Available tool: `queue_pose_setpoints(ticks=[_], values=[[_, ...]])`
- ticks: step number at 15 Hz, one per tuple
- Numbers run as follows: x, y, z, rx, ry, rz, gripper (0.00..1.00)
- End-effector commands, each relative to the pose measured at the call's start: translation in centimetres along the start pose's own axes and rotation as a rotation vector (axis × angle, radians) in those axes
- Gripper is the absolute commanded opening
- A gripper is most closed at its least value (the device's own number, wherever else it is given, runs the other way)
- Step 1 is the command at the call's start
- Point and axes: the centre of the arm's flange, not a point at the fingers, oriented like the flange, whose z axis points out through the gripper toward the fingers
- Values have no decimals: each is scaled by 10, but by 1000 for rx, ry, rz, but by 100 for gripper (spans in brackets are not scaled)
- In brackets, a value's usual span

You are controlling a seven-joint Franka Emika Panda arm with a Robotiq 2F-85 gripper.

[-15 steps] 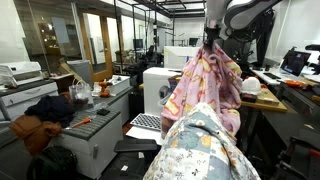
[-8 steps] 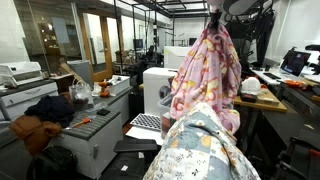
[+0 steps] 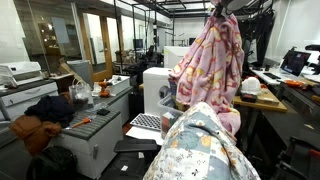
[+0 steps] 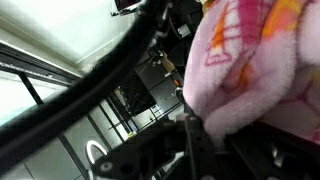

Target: Place the pink fleece blanket on the clear storage bin

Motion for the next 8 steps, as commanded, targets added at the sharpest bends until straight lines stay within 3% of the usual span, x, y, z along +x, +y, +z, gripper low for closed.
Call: queue_pose_setpoints(ticks=[1, 8], values=[[13, -9, -16, -14, 14, -1, 2], [7, -75, -55, 331, 31, -22, 2]])
